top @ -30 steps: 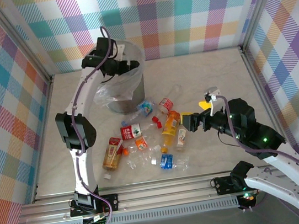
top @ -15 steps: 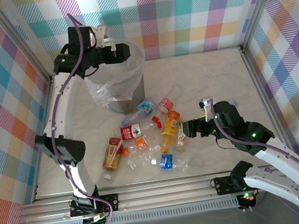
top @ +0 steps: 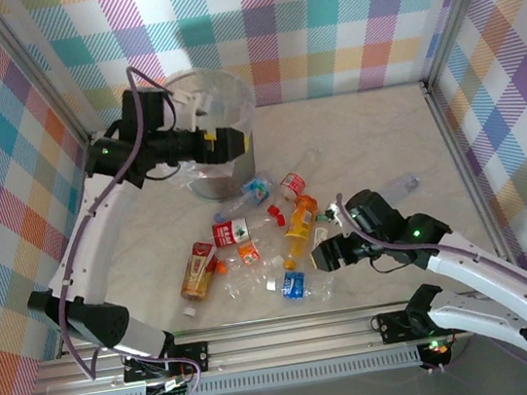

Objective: Put the plastic bottles in the bin

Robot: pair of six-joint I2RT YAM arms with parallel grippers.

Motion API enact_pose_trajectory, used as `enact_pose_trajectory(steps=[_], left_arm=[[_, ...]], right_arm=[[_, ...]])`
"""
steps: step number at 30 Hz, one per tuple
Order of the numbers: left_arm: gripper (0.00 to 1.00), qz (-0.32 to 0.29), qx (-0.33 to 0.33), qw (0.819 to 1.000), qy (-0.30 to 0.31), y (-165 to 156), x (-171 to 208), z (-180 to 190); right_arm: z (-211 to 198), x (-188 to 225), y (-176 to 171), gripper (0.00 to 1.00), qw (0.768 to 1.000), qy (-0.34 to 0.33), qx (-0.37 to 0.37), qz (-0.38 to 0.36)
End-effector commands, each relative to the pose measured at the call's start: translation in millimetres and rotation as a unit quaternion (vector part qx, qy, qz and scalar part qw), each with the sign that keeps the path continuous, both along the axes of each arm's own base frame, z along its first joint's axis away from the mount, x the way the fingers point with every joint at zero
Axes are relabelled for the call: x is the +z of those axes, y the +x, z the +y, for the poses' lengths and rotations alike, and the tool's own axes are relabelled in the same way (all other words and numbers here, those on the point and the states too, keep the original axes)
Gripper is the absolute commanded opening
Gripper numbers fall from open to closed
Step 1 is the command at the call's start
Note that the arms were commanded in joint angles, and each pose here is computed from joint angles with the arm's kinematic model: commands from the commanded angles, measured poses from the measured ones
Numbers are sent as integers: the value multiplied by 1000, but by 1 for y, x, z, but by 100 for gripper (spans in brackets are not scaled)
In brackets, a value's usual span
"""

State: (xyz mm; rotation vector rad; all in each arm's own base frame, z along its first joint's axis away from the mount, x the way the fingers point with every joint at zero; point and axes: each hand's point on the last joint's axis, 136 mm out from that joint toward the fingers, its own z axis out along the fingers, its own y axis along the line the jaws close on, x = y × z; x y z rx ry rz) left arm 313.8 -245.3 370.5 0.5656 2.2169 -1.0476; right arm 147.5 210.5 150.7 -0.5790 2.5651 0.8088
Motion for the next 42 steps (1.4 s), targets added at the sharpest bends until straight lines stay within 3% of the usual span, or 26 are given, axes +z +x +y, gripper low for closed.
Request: enact_pose_trajectory(steps=[1,6,16,31,42], left_arm=[[100,22,-41,999,-18,-37,-8,-10],[100,29,-35,999,-28,-56,-31,-6],[100,23,-115,991,-58,-111,-40,0],[100,22,-125,992,-21,-122,-50,9],[100,20,-117,993,-11,-119,-54,11]], right_arm=[[6,-14,-9,76,999,-31,35,1],[14,-30,-10,75,995,-80,57,-19],[32,-48,-20,76,987,-114,111,-38],[37,-74,-19,77,961,-225,143,-72],[42,-94,-40,76,940,-275,196,-52]])
